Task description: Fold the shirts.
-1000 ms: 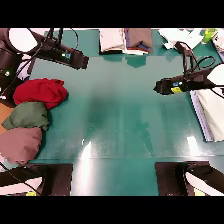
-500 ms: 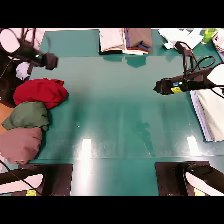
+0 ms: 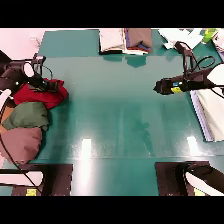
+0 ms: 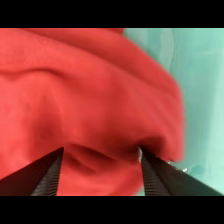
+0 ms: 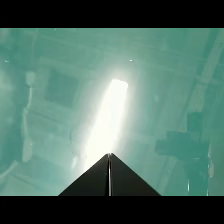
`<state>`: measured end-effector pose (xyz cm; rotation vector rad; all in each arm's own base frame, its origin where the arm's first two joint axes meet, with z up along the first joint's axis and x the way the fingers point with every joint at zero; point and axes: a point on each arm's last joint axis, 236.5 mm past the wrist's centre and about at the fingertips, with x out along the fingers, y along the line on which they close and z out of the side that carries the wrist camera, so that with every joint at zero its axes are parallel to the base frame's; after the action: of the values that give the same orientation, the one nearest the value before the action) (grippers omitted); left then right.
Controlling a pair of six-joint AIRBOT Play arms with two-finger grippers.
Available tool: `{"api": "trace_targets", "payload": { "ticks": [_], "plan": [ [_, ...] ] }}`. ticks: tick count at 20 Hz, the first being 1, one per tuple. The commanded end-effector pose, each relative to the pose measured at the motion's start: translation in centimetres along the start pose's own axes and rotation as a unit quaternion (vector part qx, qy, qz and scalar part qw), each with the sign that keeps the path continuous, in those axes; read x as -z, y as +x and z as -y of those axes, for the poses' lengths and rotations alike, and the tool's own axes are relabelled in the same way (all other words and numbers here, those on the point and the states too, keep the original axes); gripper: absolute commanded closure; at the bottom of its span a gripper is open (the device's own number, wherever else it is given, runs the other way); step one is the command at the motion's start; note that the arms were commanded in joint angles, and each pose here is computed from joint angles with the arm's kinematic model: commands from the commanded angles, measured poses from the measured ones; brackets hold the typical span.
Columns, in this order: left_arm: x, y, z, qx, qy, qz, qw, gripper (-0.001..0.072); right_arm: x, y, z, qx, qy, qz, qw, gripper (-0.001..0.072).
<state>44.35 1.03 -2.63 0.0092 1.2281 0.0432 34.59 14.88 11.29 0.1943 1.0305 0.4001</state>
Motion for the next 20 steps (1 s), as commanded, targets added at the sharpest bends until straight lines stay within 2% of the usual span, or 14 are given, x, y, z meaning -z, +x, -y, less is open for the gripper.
{"api": "trace_targets", "payload": {
  "ticks": [1,3,4,7,9,12,15,18,20],
  "plan": [
    [0.6,2.1,0.0,0.001,-0.003,-0.015,1.000,0.0195,0.0,0.0,0.0,0.000,0.000,-0.001,1.000,0.0691],
    [-0.1,1.1,-0.2,-0.001,-0.001,-0.009,1.000,0.0542,-0.2,0.0,0.0,0.000,0.000,0.003,1.000,0.0691],
    [-0.6,0.2,-0.4,-0.004,0.004,-0.004,1.000,0.0676,-0.3,0.0,-0.1,-0.001,0.000,0.006,1.000,0.0691],
    [-4.9,-6.5,-0.7,-0.008,0.006,0.071,0.997,0.0681,-2.4,-2.0,-1.1,-0.007,-0.012,0.033,0.999,0.0692],
    [-8.7,-15.9,-0.3,-0.005,0.011,0.181,0.983,0.0681,-5.6,-5.1,-2.7,-0.015,-0.029,0.082,0.996,0.0692],
    [-9.9,-32.9,2.7,0.021,0.043,0.349,0.936,0.0682,-10.2,-11.3,-5.4,-0.028,-0.058,0.167,0.984,0.0692],
    [-7.2,-44.9,6.9,0.070,0.095,0.454,0.883,0.0683,-13.0,-16.3,-7.4,-0.037,-0.078,0.233,0.969,0.0693],
    [-4.9,-48.4,12.1,0.133,0.146,0.473,0.859,0.0683,-14.4,-19.9,-8.7,-0.040,-0.092,0.277,0.956,0.0693],
    [-4.1,-46.8,16.9,0.171,0.191,0.444,0.859,0.0683,-15.1,-21.9,-8.6,-0.036,-0.093,0.300,0.949,0.0693]
  ]
}}
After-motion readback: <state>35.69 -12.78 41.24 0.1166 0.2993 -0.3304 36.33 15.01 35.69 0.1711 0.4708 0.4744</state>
